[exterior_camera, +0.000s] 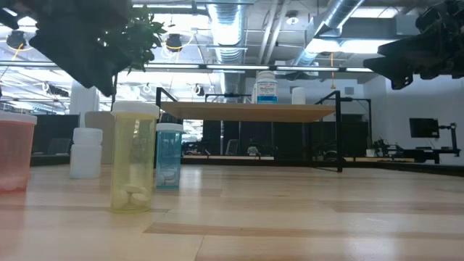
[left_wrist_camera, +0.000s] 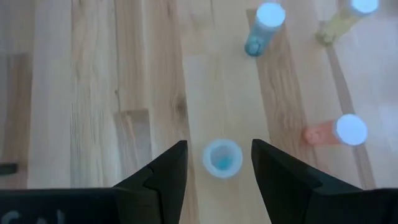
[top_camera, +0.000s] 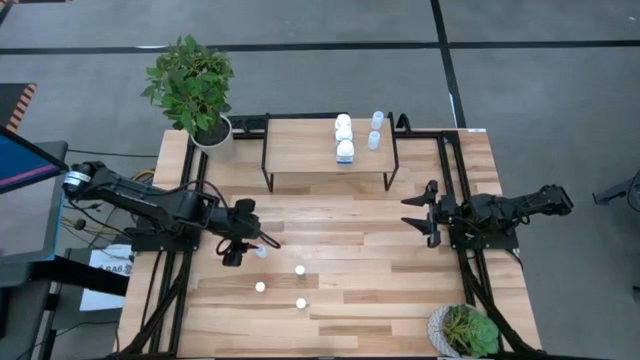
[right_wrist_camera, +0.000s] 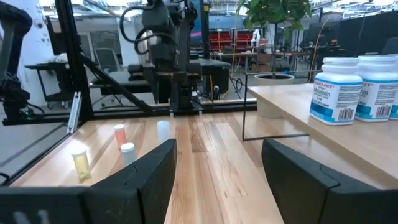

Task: Pick and place medicine bottles onto shelf by color
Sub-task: Align the white bottle with the other white bottles on the shelf

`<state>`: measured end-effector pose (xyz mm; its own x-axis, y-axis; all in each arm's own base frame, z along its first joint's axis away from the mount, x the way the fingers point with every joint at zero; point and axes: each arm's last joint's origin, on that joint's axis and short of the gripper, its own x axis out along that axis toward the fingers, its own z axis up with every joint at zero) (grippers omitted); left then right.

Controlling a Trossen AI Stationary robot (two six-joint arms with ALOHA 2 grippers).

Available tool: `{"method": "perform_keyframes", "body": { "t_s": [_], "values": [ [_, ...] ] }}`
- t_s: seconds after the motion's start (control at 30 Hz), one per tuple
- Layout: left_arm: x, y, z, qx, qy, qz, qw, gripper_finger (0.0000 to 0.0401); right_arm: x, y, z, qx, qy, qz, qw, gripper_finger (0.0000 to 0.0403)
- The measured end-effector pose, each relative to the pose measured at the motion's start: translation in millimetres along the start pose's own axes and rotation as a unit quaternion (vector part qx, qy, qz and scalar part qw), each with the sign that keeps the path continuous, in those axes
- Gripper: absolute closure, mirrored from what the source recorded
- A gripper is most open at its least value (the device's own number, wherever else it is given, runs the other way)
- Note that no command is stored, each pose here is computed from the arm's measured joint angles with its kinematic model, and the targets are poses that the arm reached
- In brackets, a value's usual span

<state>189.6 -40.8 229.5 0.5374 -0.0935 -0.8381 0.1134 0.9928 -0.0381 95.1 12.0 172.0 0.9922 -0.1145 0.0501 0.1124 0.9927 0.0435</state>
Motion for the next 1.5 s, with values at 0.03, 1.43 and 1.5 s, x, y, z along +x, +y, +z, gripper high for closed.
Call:
{"method": "perform_keyframes", "body": {
  "t_s": [0.03,1.43,1.5],
  "values": [
    [0.6,0.1,-1.2,0.000,0.008,0.001,1.000,0.0228,0.0,0.0,-0.1,0.000,0.001,0.000,1.000,0.0144],
    [72.3,-5.4,-1.5,0.066,0.127,0.003,0.990,0.0240,0.0,0.0,-0.1,0.000,0.001,0.000,1.000,0.0144],
    [72.3,-5.5,-0.8,0.066,0.124,0.003,0.990,0.0268,0.0,0.0,-0.1,0.000,0.001,0.000,1.000,0.0144]
  ]
}}
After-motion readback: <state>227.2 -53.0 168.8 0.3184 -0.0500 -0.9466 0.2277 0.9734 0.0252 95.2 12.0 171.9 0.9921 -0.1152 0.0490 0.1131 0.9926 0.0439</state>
